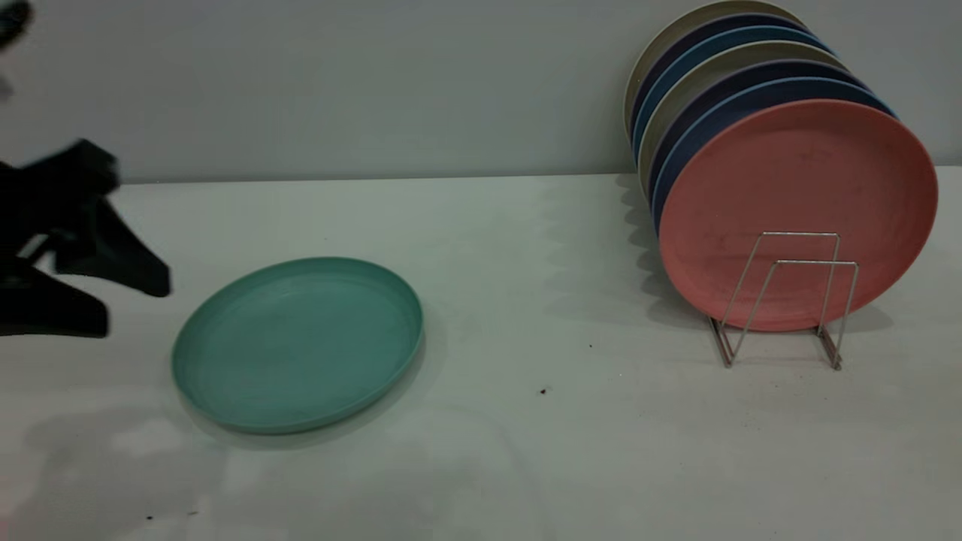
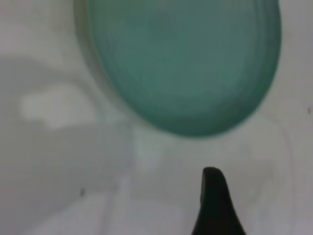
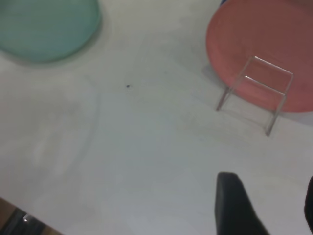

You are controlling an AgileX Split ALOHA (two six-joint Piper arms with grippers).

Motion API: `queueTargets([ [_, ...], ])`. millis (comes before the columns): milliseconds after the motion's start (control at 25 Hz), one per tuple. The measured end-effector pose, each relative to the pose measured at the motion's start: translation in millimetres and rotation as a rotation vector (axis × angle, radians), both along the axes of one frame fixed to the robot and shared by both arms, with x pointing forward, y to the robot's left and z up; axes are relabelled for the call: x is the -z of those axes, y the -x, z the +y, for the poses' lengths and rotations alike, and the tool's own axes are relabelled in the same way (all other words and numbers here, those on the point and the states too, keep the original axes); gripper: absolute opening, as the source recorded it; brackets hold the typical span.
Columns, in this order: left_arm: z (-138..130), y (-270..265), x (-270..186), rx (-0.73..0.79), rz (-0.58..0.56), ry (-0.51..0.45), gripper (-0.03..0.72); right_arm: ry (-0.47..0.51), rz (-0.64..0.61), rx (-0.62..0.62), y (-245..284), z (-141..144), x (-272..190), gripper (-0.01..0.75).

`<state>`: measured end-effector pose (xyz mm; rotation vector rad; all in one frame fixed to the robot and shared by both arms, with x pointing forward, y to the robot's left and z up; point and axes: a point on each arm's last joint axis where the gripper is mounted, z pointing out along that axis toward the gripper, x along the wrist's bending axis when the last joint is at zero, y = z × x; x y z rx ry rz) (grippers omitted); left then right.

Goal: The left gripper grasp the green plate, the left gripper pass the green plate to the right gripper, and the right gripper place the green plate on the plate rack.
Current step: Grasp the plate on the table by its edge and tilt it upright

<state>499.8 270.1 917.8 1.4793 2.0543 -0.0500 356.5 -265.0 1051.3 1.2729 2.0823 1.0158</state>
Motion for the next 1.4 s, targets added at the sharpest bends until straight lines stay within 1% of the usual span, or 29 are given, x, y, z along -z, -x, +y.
queueTargets([
  [200,20.7,-29.0,28.6,-0.103,0.032,0.067,0.516,0.0,-0.005,-0.003,-0.3,0.2,-0.3,0.373],
  [280,28.3,-34.6,43.5,-0.132,0.058,0.111,0.516,0.0,-0.005,-0.003,-0.3,0.2,-0.3,0.373],
  [400,35.0,-37.1,65.6,-0.177,0.096,0.146,0.516,-0.001,-0.005,-0.003,-0.3,0.2,-0.3,0.373],
  [520,36.8,-37.1,83.8,-0.197,0.12,0.156,0.516,-0.001,-0.007,-0.002,-0.5,0.2,-0.4,0.373],
  [760,32.8,-42.3,109.7,-0.188,0.148,0.219,0.516,-0.001,-0.013,0.001,-0.9,0.0,-0.8,0.373],
  [960,33.1,-46.2,126.8,-0.188,0.179,0.225,0.516,-0.002,-0.014,0.002,-1.0,-0.1,-1.0,0.373],
  [1040,33.2,-49.8,130.0,-0.178,0.174,0.228,0.512,-0.002,-0.014,0.002,-1.0,-0.1,-1.0,0.373],
  [1160,33.5,-55.8,131.0,-0.169,0.158,0.233,0.486,-0.002,-0.015,0.003,-1.0,-0.1,-1.0,0.373],
  [1280,33.8,-58.9,131.3,-0.164,0.149,0.234,0.436,-0.002,-0.016,0.003,-1.1,-0.1,-1.1,0.373],
  [1400,34.4,-62.5,130.1,-0.16,0.136,0.231,0.354,-0.002,-0.016,0.003,-1.1,-0.1,-1.1,0.373],
])
